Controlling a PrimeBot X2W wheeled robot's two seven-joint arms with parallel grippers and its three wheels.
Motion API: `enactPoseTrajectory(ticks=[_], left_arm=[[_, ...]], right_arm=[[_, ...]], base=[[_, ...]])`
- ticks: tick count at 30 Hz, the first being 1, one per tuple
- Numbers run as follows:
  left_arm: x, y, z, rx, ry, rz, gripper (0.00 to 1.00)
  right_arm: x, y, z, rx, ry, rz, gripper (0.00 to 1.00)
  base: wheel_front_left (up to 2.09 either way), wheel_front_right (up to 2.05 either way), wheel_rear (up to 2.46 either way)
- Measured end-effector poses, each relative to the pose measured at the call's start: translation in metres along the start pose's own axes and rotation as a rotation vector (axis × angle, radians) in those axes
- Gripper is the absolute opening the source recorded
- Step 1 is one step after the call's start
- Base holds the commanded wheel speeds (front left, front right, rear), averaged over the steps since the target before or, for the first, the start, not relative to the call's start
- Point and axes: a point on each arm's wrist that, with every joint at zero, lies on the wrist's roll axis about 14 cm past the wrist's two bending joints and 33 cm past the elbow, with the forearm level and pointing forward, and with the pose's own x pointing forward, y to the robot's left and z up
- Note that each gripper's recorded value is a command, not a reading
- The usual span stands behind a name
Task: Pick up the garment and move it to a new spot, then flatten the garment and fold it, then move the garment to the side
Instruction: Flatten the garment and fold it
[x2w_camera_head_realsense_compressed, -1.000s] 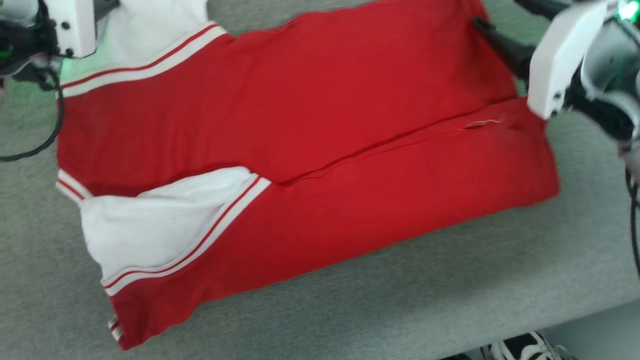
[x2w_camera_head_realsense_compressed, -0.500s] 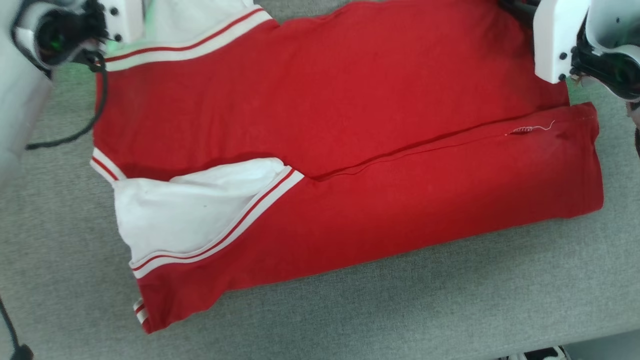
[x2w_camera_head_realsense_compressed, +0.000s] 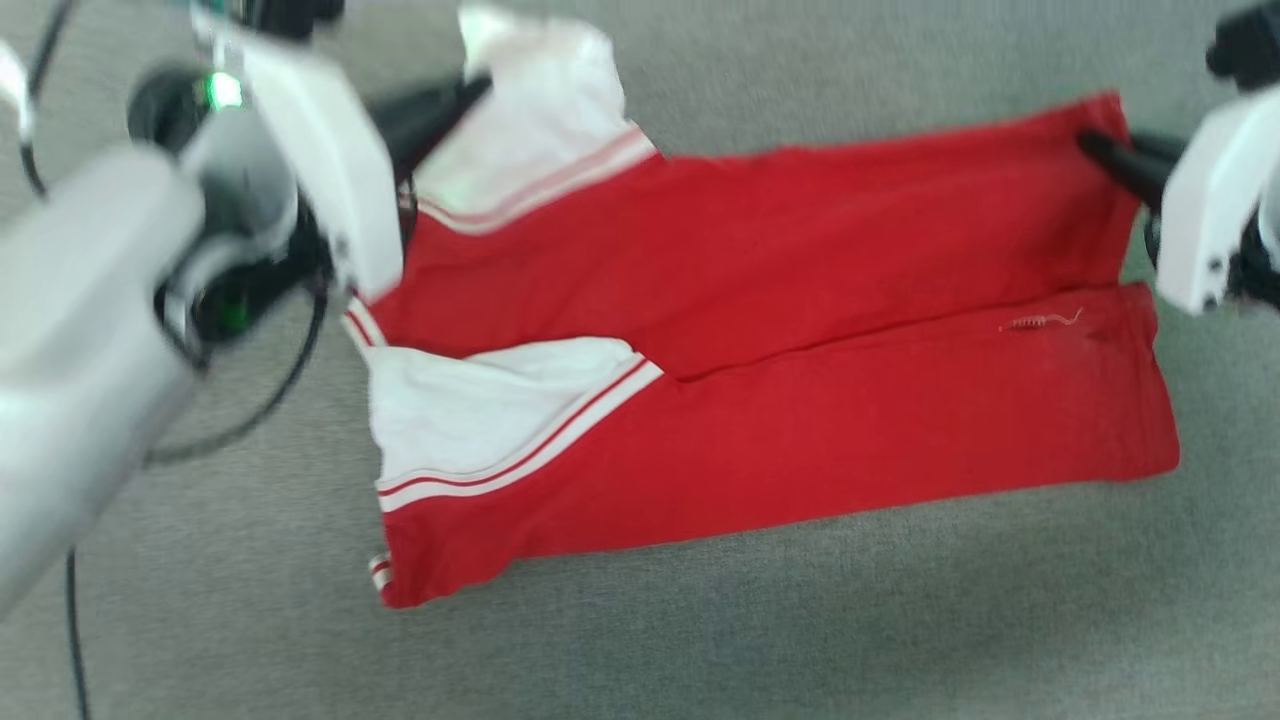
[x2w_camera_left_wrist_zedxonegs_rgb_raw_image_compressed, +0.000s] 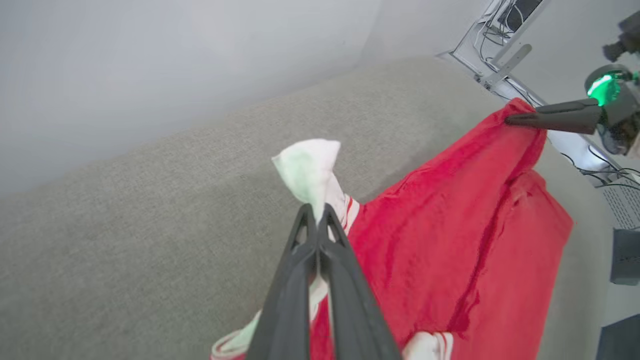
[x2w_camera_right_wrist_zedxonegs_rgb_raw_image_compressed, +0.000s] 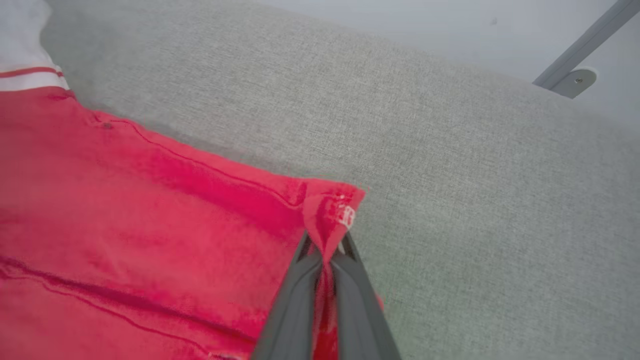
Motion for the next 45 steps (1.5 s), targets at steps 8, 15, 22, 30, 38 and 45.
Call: enactPoseTrajectory(ticks=[8, 15, 22, 30, 38, 45], left_arm=[[-0.072, -0.028, -0.043, -0.028, -0.039, -0.024, 0.0], [-0.113, -0.062, -0.093, -0.149, -0.038, -0.023, 0.0], [-0.123, -0.076, -0.14, -0.279, 0.025, -0.004, 0.0], [-0.108, -0.063, -0.18, -0.269, 0.104, 0.059, 0.0], [-0.099, -0.057, -0.176, -0.28, 0.025, 0.099, 0.55], [-0.114, -0.054, -0.162, -0.325, -0.092, 0.172, 1.0]], right_arm=[[-0.037, 0.008, -0.022, -0.007, -0.022, 0.029, 0.0], [-0.053, 0.013, -0.054, 0.039, -0.009, 0.045, 0.0], [-0.053, 0.012, -0.095, 0.074, 0.057, 0.024, 0.0], [-0.035, 0.024, -0.109, 0.085, 0.066, 0.018, 0.0], [-0.036, 0.026, -0.1, 0.135, 0.011, 0.01, 1.0], [-0.045, 0.009, -0.105, 0.187, 0.032, -0.034, 1.0]], base=[[0.0, 0.0, 0.0], [0.0, 0.0, 0.0], [0.0, 0.0, 0.0], [0.0, 0.0, 0.0], [0.0, 0.0, 0.0], [0.0, 0.0, 0.0]])
